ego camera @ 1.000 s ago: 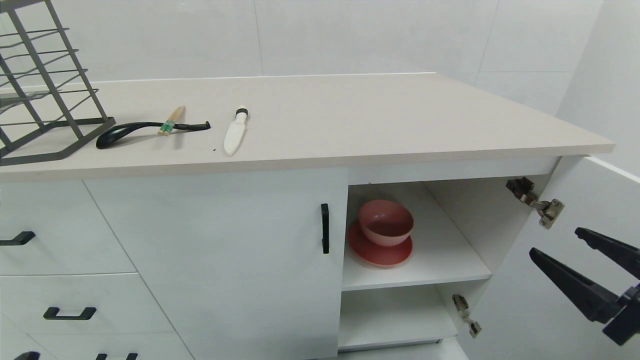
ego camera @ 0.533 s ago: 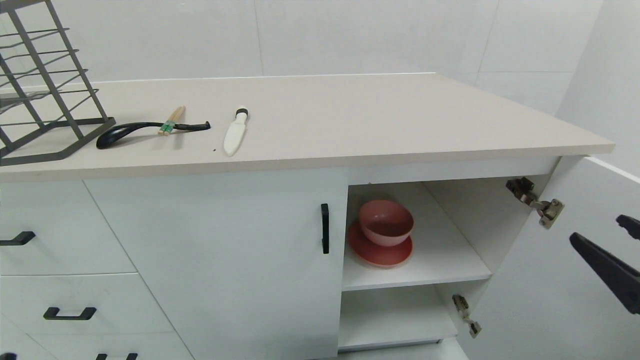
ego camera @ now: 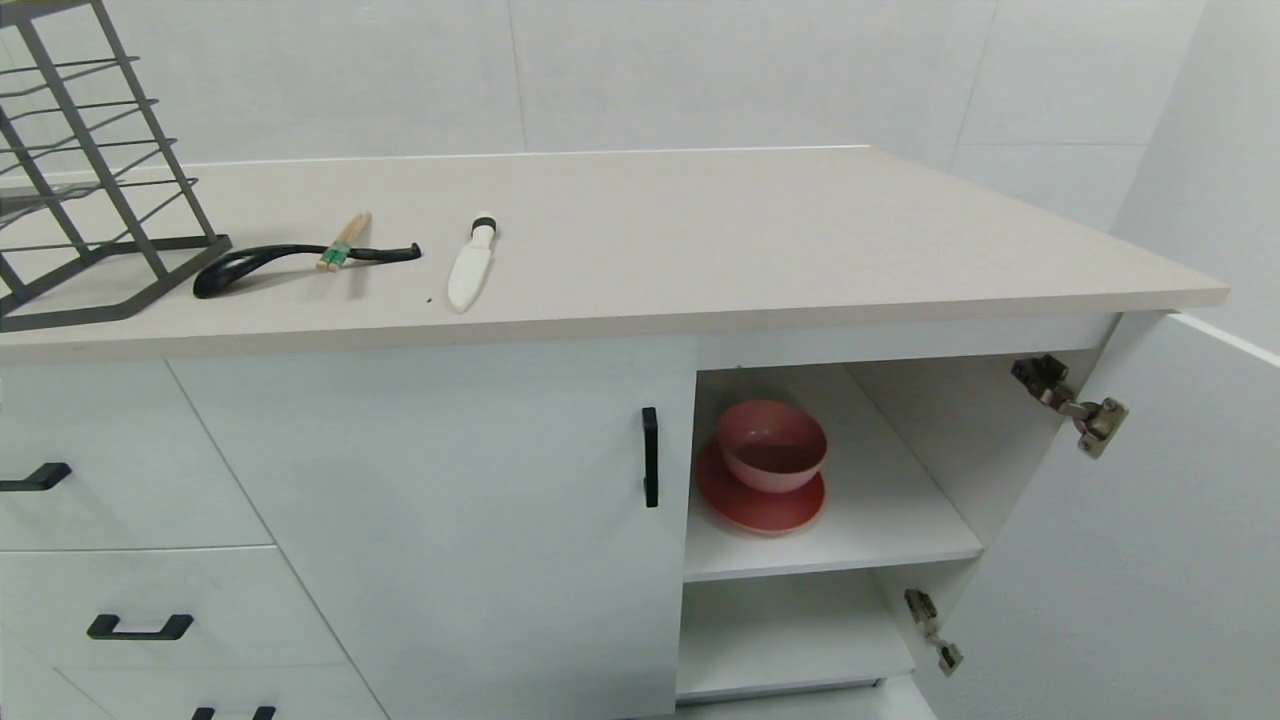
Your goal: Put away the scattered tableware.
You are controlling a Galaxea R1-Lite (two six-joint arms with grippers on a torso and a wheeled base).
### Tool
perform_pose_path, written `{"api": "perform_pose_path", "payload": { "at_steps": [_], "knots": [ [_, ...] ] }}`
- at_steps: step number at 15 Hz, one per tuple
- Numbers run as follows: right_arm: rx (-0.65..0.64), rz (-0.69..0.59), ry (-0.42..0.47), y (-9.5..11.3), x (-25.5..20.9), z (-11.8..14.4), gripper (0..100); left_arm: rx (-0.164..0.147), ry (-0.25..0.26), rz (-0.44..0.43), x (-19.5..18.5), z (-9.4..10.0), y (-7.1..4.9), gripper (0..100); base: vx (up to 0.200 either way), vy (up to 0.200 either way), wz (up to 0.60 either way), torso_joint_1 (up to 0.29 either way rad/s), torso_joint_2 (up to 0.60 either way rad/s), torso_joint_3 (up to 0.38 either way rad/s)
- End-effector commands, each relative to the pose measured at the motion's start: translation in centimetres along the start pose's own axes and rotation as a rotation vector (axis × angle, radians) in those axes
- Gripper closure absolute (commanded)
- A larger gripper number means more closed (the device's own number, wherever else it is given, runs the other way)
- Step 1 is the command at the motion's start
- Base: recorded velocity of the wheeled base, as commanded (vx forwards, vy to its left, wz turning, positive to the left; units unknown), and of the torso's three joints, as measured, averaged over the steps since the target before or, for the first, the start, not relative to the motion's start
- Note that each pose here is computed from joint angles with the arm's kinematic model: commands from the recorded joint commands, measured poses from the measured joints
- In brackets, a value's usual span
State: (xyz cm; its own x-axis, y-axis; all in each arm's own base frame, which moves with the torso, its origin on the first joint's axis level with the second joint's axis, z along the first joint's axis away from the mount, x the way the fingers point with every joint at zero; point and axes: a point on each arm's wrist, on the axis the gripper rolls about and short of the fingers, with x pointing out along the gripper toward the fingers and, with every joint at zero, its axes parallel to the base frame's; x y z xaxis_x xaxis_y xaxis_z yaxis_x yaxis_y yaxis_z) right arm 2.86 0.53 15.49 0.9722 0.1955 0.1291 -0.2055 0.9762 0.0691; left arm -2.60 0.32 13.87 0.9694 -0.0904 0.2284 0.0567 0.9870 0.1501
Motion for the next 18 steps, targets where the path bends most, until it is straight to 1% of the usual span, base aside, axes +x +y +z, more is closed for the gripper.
{"api": "perform_pose_path", "payload": {
  "at_steps": [1, 3, 4, 5, 6, 7, 8, 9, 10, 11, 12, 16, 17, 18],
  "knots": [
    [-0.008, -0.001, -0.070, 0.1, -1.5, 0.1, 0, 0.018, 0.007, 0.092, -0.3, -0.4, -0.3, 0, 0.000, 0.000, 0.00, 0.000, 0.00, 0.000],
    [-0.007, -0.001, -0.064, 0.1, -2.3, -0.6, 0, 0.016, 0.038, 0.085, -0.7, -2.2, -0.6, 0, 0.000, 0.000, 0.00, 0.000, 0.00, 0.000],
    [-0.010, -0.004, -0.051, 0.1, -2.9, -1.3, 0, 0.018, 0.073, 0.092, -0.9, -4.0, -0.9, 0, 0.000, 0.000, 0.00, 0.000, 0.00, 0.000],
    [-0.009, -0.009, -0.035, 0.1, -3.8, -2.1, 0, 0.017, 0.178, 0.082, -1.0, -5.4, -1.1, 0, 0.000, 0.000, 0.00, 0.000, 0.00, 0.000],
    [-0.013, -0.023, -0.033, 0.1, -4.6, -2.8, 0, -0.040, 0.190, 0.086, -1.0, -5.6, -1.1, 0, 0.000, 0.000, 0.00, 0.000, 0.00, 0.000],
    [-0.014, -0.035, -0.017, 0.1, -5.2, -3.6, 0, -0.105, 0.184, 0.087, -1.0, -5.6, -1.1, 0, 0.000, 0.000, 0.00, 0.000, 0.00, 0.000],
    [-0.011, -0.041, 0.015, 0.1, -5.2, -4.5, 0, -0.136, 0.230, 0.080, -1.1, -6.0, -1.2, 0, 0.000, 0.000, 0.00, 0.000, 0.00, 0.000],
    [-0.009, -0.040, 0.027, 0.0, -5.2, -4.9, 0, -0.136, 0.249, 0.071, -1.1, -6.2, -1.2, 0, 0.000, 0.000, 0.00, 0.000, 0.00, 0.000],
    [-0.008, -0.042, 0.049, 0.0, -5.1, -5.3, 0, -0.140, 0.255, 0.070, -1.2, -6.2, -1.3, 0, 0.000, 0.000, 0.00, 0.000, 0.00, 0.000],
    [0.005, -0.040, 0.124, -0.1, -5.2, -6.1, 0, -0.134, 0.237, 0.064, -1.1, -6.1, -1.3, 0, 0.000, 0.000, 0.00, 0.000, 0.00, 0.000],
    [0.016, -0.044, 0.166, -0.1, -5.3, -6.5, 0, -0.134, 0.237, 0.064, -1.1, -6.1, -1.3, 0, 0.000, 0.000, 0.00, 0.000, 0.00, 0.000],
    [0.005, -0.056, 0.172, -0.1, -5.3, -6.5, 0, -0.137, 0.236, 0.064, -1.1, -6.1, -1.3, 0, 0.000, 0.000, 0.00, 0.000, 0.00, 0.000],
    [-0.008, -0.069, 0.177, -0.1, -5.3, -6.6, 0, -0.140, 0.236, 0.065, -1.1, -6.1, -1.3, 0, -0.200, 0.000, 0.00, 0.002, 0.00, 0.002],
    [-0.051, -0.119, 0.235, -0.3, -5.4, -7.2, 0, -0.141, 0.236, 0.067, -1.1, -6.1, -1.3, 0, -0.200, 0.000, 0.00, 0.002, 0.00, 0.002]
  ]
}}
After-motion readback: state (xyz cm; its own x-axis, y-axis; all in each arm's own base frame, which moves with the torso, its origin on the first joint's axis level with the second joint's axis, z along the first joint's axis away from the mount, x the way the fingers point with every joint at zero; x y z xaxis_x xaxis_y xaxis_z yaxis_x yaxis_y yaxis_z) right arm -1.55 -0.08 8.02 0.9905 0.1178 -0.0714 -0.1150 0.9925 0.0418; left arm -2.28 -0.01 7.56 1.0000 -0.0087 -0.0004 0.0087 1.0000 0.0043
